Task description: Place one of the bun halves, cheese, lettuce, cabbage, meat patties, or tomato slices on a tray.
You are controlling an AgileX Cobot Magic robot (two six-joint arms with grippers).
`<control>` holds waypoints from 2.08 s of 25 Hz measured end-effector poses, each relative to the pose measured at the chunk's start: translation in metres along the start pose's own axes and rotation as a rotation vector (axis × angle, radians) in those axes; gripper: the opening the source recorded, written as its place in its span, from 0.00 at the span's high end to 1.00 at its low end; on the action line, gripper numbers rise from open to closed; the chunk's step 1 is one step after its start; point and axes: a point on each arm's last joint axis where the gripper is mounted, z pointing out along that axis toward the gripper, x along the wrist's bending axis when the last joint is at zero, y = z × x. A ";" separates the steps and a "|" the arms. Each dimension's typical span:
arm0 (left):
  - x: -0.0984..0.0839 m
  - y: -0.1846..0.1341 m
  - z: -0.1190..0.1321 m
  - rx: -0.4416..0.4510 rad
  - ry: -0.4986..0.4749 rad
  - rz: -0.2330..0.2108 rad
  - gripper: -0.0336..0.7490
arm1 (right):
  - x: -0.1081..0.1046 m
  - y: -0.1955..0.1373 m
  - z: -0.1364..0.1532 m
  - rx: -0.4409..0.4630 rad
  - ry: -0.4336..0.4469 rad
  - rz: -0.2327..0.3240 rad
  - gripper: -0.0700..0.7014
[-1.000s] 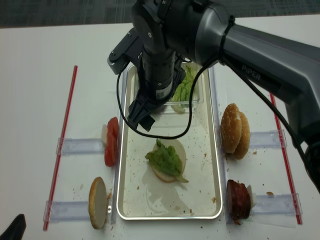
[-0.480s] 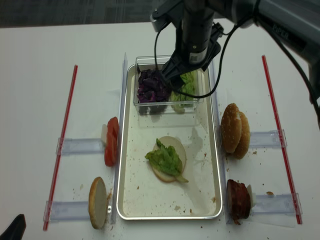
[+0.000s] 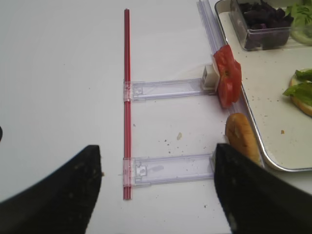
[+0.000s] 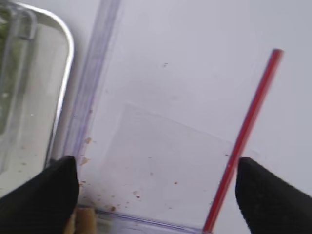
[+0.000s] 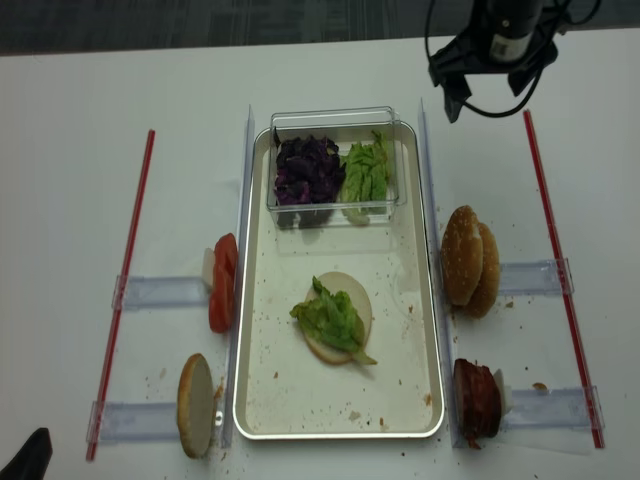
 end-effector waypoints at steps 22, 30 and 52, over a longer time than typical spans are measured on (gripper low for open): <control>0.000 0.000 0.000 0.000 0.000 0.000 0.38 | -0.097 -0.017 -0.005 -0.012 0.020 0.250 0.05; 0.000 0.000 0.000 0.000 0.000 0.000 0.38 | -0.092 -0.023 -0.042 -0.097 0.011 0.241 0.05; 0.000 0.000 0.000 0.000 0.000 0.000 0.38 | -0.032 -0.192 -0.129 -0.194 -0.019 0.203 0.05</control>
